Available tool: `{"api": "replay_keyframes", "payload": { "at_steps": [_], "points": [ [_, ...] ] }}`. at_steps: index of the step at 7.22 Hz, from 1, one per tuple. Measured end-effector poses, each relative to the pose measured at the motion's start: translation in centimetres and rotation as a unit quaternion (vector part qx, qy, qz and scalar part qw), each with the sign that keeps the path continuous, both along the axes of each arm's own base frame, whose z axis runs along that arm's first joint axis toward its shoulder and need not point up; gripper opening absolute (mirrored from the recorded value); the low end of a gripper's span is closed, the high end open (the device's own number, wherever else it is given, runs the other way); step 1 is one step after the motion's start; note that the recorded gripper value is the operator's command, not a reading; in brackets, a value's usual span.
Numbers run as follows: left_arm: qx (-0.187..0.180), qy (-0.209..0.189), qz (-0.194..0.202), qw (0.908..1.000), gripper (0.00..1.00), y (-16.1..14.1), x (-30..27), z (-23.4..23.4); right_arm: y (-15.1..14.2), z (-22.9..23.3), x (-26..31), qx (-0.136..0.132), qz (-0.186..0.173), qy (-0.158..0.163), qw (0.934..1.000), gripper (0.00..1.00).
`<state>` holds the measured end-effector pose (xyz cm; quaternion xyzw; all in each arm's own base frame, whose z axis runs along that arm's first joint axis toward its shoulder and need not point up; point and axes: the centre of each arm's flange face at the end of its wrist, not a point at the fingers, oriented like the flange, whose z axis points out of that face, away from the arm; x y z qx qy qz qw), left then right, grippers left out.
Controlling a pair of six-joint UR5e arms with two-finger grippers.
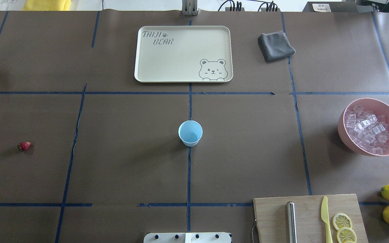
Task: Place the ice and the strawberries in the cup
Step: 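Lower the right gripper over the pink bowl of ice cubes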
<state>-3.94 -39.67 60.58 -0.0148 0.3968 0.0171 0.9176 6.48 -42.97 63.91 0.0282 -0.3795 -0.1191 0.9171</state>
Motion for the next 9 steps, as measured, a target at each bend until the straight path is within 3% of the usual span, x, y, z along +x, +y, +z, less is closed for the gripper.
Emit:
{"api": "replay_keyframes", "payload": {
  "at_steps": [5, 9],
  "points": [
    [-0.002, -0.002, 0.012, 0.9999, 1.00, 1.9, 0.0, -1.7, 0.0, 0.0, 0.0, 0.002, 0.000, 0.000, 1.0000, 1.00],
    [0.012, 0.045, 0.022, 0.9986, 1.00, 1.7, 1.4, -1.9, 0.0, -0.1, -0.1, -0.003, 0.005, -0.010, 0.9999, 1.00]
  ]
}}
